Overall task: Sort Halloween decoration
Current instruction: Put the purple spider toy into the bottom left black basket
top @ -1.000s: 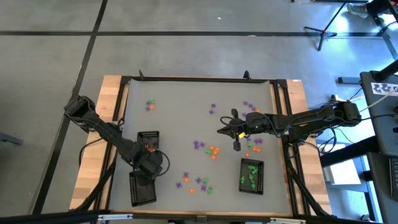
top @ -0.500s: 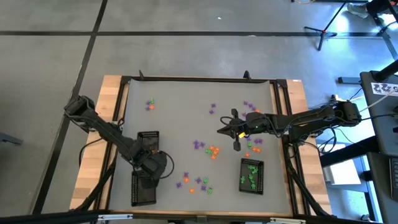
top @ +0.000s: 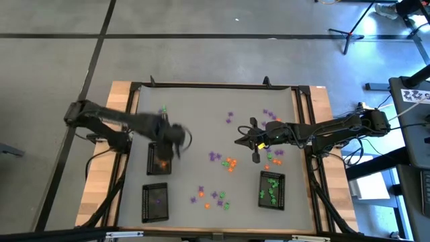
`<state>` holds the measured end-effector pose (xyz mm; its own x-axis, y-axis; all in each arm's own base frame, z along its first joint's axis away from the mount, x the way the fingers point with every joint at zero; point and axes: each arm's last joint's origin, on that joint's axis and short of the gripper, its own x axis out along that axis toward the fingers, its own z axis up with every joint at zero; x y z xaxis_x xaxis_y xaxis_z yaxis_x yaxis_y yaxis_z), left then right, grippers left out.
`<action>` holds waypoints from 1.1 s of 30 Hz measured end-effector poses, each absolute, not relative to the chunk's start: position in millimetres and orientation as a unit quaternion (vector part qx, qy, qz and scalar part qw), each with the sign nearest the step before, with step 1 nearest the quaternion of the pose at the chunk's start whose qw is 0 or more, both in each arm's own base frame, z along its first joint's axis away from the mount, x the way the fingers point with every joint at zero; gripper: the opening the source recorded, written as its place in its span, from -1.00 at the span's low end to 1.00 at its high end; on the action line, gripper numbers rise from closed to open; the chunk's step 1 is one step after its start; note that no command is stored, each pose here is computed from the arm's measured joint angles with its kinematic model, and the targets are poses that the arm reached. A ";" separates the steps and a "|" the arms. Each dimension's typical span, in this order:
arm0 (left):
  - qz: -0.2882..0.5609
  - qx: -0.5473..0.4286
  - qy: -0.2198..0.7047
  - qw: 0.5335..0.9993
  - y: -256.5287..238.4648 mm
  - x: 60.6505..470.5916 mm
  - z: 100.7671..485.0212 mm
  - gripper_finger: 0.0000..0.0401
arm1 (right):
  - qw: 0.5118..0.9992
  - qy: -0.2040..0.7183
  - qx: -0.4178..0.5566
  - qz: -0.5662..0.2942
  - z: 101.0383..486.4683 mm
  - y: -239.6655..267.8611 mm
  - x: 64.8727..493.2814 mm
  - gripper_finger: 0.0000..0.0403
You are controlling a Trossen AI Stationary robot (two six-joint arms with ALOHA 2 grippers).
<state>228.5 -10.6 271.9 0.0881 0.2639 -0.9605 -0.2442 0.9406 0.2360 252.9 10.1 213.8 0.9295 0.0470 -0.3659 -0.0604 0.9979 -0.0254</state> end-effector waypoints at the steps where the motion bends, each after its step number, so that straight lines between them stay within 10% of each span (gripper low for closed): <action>1: 0.180 0.000 0.651 0.738 5.7 226.2 274.0 -0.36 | 0.982 0.186 -0.018 0.027 213.8 10.1 252.9 -0.97; 14: 0.291 -0.152 0.631 0.703 163.0 180.2 254.5 -0.36 | 0.982 0.187 -0.018 0.027 213.5 10.2 252.8 -0.97; 33: 0.264 -0.280 0.643 0.662 215.7 162.5 194.7 -0.36 | 0.977 0.210 -0.016 0.027 209.4 10.1 251.0 -0.97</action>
